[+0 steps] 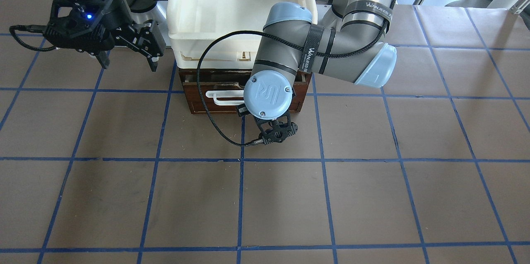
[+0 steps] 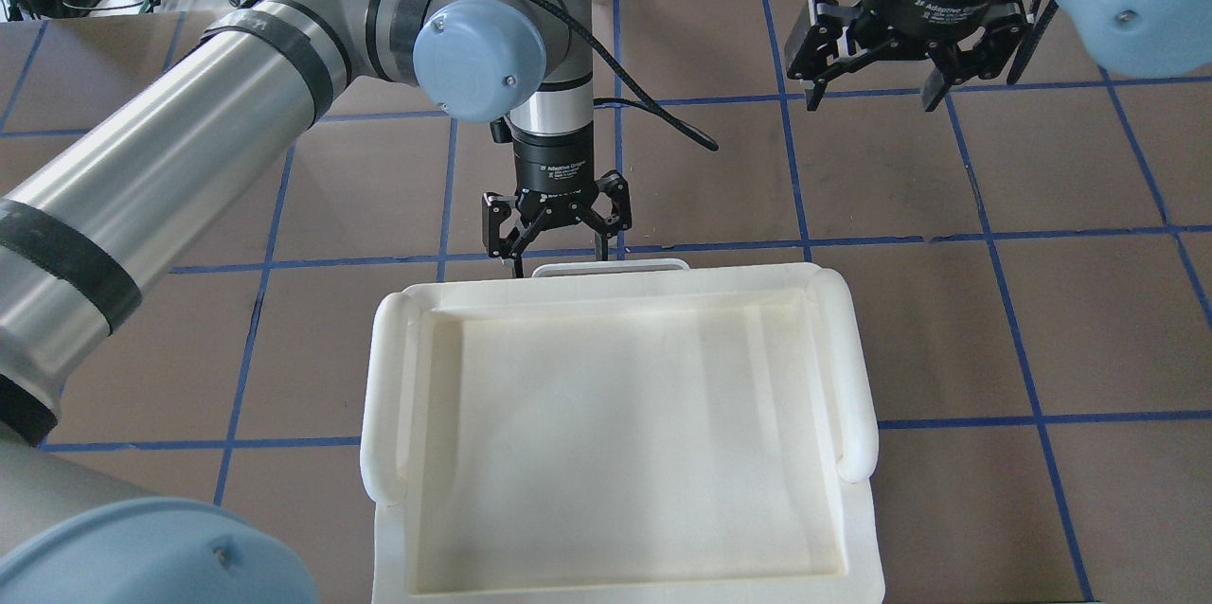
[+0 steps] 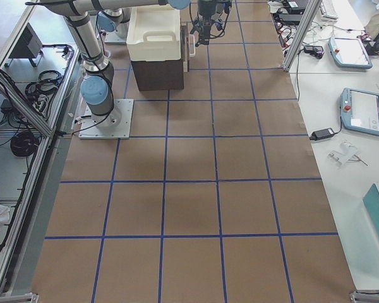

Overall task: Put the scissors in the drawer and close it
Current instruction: 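Push the drawer shut with the left gripper, away from the robot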

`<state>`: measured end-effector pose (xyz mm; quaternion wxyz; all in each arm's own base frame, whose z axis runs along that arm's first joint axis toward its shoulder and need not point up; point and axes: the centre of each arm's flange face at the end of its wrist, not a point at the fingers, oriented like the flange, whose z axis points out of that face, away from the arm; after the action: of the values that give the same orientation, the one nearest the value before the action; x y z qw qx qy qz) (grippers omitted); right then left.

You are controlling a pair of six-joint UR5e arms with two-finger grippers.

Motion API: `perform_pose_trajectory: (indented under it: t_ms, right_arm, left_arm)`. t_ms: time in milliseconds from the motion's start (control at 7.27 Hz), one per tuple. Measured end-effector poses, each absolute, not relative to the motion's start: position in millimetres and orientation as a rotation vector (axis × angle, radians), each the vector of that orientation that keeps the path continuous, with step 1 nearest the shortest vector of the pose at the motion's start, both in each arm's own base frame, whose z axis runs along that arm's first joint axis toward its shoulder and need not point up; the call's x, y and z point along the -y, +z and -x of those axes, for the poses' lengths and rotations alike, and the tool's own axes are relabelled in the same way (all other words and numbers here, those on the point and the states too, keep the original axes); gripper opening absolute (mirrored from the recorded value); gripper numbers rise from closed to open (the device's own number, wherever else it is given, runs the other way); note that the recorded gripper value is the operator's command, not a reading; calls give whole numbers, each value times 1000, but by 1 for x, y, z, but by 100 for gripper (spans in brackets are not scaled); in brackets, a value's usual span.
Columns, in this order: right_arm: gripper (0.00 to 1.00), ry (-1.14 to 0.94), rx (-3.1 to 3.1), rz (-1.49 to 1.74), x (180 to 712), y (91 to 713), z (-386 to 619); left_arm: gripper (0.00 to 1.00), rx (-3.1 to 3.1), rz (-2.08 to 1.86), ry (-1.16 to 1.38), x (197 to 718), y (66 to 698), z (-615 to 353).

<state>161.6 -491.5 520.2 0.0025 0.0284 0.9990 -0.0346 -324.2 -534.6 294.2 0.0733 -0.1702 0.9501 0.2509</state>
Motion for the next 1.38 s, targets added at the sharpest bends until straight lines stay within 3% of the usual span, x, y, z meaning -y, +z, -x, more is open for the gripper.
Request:
perform_pose_trajectory:
  t_ms: [1376]
  right_arm:
    - [100,-106,-3133,-91,491,519,-162]
  left_arm:
    - [100,-2803,507,847,524,289,326]
